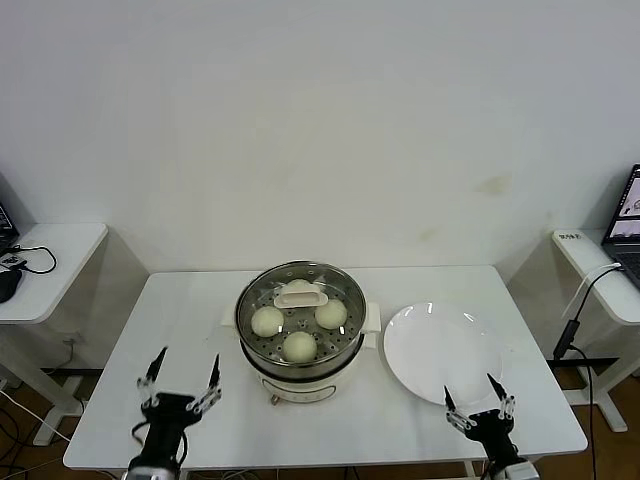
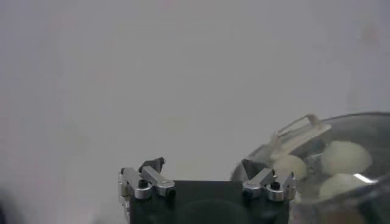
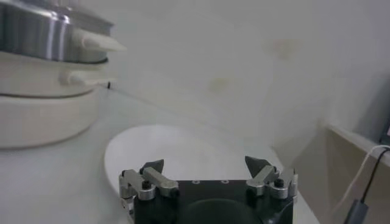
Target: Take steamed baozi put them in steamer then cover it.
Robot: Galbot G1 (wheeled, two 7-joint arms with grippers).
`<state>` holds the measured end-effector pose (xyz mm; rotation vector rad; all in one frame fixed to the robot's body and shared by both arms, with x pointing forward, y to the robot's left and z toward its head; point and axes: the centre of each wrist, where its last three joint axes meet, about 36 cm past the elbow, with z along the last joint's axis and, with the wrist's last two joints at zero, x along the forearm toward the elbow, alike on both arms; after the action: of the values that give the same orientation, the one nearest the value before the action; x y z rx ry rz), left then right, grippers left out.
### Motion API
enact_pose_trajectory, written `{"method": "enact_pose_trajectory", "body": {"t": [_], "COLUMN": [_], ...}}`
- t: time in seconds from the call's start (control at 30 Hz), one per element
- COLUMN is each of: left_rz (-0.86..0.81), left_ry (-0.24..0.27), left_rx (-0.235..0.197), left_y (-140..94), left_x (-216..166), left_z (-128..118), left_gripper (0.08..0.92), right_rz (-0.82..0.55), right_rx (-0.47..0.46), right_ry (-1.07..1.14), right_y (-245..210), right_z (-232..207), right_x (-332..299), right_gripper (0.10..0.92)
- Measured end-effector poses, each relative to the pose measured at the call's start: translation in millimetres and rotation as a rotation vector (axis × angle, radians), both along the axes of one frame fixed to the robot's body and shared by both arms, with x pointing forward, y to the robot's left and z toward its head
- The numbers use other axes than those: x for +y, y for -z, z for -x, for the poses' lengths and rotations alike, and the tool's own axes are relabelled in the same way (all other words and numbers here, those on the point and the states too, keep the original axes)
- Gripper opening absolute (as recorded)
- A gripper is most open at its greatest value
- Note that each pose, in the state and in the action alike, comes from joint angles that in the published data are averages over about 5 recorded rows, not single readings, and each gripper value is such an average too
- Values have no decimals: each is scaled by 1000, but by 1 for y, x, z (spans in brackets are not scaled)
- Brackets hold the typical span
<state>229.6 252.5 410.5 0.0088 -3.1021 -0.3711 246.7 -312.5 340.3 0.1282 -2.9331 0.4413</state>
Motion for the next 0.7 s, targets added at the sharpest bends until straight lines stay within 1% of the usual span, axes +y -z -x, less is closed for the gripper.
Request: {"method": "enact_pose_trajectory", "body": {"t": [0.13, 0.27, 0.53, 0.7], "left_rz": [65, 92, 121, 125], "left_ry": [-37, -58, -87, -104], "left_rx": [23, 42, 68, 72], "left_y": [18, 30, 44, 50], "left_x": [9, 17, 26, 33], "left_z": [16, 29, 45, 49], "left_gripper": [823, 823, 823, 823], "right_rz": [-32, -61, -101, -119], "right_rx": [-3, -4, 6, 12], "right_ry": [-15, -25, -48, -60], "right_y": [-3, -2, 0, -1], "right_z": [3, 6, 11, 12], "right_x": [4, 10, 21, 26], "right_gripper": [823, 823, 823, 823]}}
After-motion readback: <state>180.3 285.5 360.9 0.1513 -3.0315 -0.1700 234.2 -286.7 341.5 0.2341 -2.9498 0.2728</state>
